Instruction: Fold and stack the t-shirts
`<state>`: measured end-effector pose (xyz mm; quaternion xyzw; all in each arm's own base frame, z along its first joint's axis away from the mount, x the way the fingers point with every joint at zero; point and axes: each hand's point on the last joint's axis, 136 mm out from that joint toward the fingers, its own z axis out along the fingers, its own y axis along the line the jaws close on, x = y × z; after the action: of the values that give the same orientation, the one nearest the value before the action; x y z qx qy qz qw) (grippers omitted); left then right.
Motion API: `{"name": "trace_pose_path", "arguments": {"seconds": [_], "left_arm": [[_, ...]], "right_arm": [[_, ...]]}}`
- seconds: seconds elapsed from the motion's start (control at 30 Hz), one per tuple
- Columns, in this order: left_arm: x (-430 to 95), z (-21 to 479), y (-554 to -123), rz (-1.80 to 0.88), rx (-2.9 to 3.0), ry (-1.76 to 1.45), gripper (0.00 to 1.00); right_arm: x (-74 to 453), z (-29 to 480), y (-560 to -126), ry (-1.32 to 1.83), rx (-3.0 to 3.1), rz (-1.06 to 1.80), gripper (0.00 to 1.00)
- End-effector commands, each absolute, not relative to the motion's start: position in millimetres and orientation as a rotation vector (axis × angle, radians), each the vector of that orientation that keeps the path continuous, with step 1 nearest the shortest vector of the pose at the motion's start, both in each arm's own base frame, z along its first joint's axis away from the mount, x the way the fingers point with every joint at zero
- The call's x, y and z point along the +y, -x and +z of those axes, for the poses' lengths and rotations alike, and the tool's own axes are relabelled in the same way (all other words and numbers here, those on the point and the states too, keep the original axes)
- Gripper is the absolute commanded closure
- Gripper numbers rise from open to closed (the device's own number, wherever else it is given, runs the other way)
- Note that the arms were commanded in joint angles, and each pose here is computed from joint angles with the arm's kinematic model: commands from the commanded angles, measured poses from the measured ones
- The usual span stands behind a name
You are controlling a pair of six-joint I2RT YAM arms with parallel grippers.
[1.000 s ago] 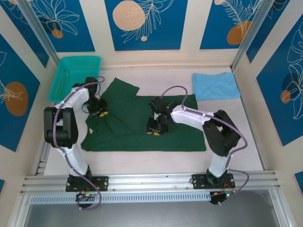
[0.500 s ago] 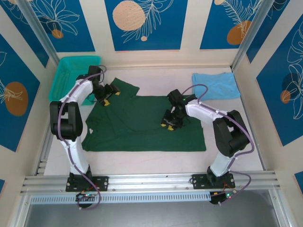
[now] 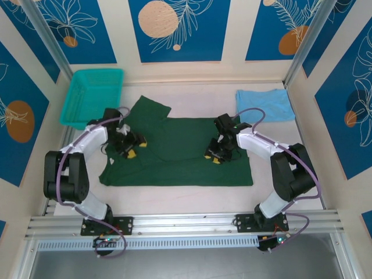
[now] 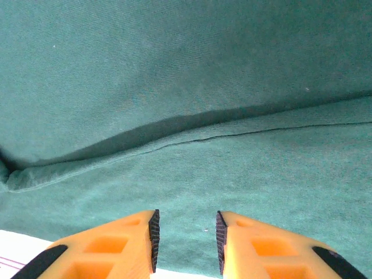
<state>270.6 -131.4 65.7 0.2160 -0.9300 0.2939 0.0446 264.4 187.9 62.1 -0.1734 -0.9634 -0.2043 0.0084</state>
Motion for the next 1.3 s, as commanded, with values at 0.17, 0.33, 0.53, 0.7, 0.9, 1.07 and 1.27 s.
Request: {"name": "trace_pose_path", "arguments": {"seconds": [0.17,0.33,0.53,0.7,0.9,1.07,1.27], "left_arm": [[-146,51,-257,0.946,-2.784,-0.662,0.45],[-141,45,-262,0.872,-2.818,-0.668,0.51],[-139,41,-264,0.796,-2.835,-0.639,0.54],[-134,42,-264,0.700,-2.874,-0.604,0.63],[-134,40,-262,0.589,-2.915,-0.532,0.66],[-135,39,-259,0.536,-2.920,-0.489,0.65],[-124,54,-255,0.448,-2.998,-0.431,0.56]], "right_arm": [[186,62,-262,0.515,-3.003,-0.665,0.67],[185,62,-263,0.522,-3.004,-0.666,0.67],[183,60,-260,0.534,-3.003,-0.650,0.67],[181,59,-260,0.538,-3.003,-0.648,0.67],[181,59,-261,0.535,-3.004,-0.650,0.67],[180,60,-261,0.540,-3.005,-0.644,0.67],[178,60,-259,0.543,-3.008,-0.642,0.67]]}}
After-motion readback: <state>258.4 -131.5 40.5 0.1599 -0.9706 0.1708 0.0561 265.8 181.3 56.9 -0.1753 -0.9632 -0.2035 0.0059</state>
